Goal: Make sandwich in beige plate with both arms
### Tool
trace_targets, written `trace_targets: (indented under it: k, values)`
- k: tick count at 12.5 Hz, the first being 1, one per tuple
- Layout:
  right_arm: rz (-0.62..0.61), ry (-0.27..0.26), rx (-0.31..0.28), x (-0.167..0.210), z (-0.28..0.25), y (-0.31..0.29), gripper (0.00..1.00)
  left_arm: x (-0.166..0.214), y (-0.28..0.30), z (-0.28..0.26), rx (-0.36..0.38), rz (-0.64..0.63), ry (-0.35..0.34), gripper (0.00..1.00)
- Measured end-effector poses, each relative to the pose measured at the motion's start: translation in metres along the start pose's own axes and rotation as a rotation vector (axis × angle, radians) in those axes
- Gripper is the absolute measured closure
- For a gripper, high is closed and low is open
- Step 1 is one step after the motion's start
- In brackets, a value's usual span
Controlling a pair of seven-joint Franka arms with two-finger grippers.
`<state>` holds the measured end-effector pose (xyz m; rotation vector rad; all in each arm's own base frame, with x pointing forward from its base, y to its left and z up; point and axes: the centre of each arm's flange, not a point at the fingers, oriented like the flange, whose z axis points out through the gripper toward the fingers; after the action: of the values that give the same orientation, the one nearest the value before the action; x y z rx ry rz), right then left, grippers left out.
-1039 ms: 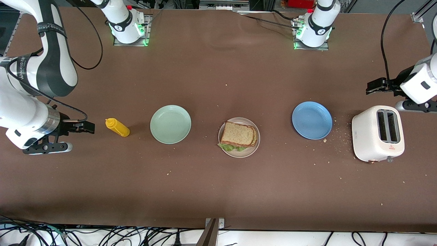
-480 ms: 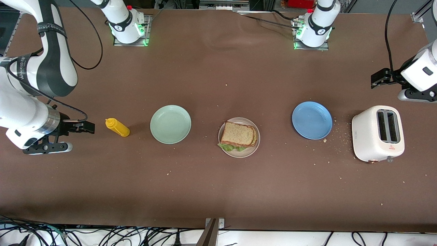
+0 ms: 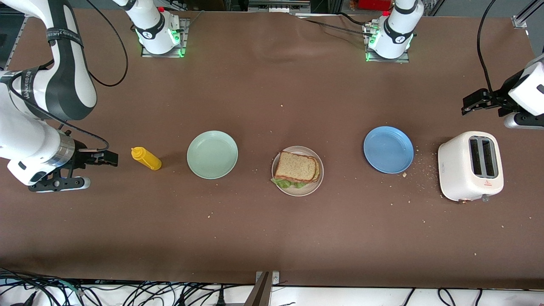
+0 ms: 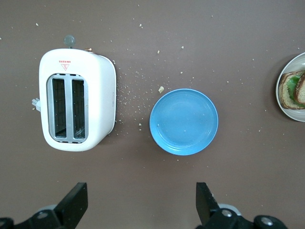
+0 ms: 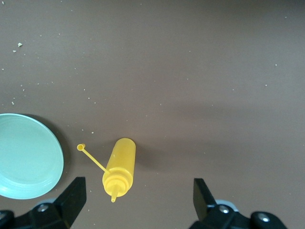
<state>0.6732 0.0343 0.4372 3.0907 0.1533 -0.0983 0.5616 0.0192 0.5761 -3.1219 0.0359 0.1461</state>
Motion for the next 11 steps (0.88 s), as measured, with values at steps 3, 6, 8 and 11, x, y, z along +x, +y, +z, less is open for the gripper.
trace_targets:
  k: [3,6,8,11]
  values:
    - [0.000,0.000,0.000,0.000,0.000,0.000,0.00,0.001,0.000,-0.003,0.001,-0.004,0.022,0.00]
    - [0.000,0.000,0.000,0.000,0.000,0.000,0.00,0.001,-0.006,-0.003,0.000,-0.017,0.023,0.00]
    - [0.000,-0.001,0.000,0.000,0.000,0.000,0.00,0.004,-0.015,0.003,-0.002,-0.033,0.013,0.00]
    - [0.000,-0.001,0.000,0.000,0.001,0.000,0.00,0.005,-0.012,0.005,-0.002,-0.028,0.009,0.00]
